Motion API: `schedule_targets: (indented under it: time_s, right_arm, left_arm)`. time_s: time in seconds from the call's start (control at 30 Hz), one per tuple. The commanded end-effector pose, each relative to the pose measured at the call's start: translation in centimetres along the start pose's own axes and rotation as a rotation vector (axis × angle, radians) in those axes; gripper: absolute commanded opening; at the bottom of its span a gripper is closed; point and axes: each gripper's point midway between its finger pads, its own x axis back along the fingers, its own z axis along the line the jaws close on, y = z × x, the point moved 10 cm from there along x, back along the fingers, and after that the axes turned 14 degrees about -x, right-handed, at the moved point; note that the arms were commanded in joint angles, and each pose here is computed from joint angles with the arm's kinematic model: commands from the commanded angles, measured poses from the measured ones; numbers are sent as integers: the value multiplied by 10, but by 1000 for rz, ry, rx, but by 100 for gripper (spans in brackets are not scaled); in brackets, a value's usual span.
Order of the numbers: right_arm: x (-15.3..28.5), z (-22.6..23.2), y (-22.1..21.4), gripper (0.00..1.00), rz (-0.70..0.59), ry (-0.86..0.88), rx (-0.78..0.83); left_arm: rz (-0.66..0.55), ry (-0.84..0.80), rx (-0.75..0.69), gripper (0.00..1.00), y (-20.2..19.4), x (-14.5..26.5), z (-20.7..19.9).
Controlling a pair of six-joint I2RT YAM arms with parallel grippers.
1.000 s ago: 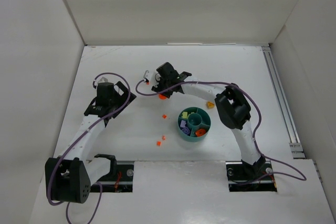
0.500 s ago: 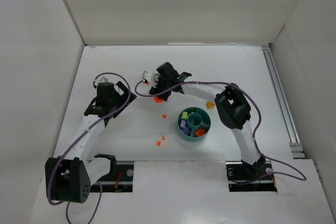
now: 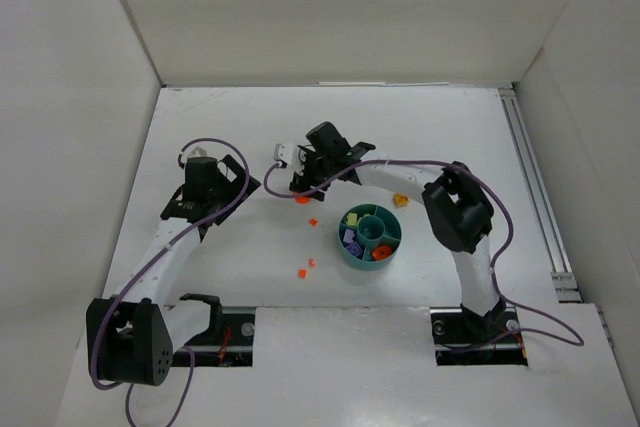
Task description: Sort the legos into containers by color
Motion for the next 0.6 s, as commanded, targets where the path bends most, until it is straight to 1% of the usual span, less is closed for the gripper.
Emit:
schedule_targets:
  time_s: [0.0, 0.2, 0.43, 0.53, 0.57]
  right_arm:
    - [23, 5, 31, 74, -150, 26, 124]
    - [12, 11, 26, 76, -137, 78, 169]
    - [1, 12, 21, 76, -110, 73, 177]
    - [-7, 10, 14, 76, -67, 69, 174]
    - [-9, 9, 16, 76, -72, 66, 176]
  left_arm:
    - [-9, -14, -12, 100, -1, -1, 1]
    - [-9, -14, -12, 100, -1, -1, 1]
    - [-9, -14, -22, 100, -1, -1, 1]
    - [-9, -14, -22, 100, -1, -1, 1]
    - [-9, -14, -22, 100, -1, -1, 1]
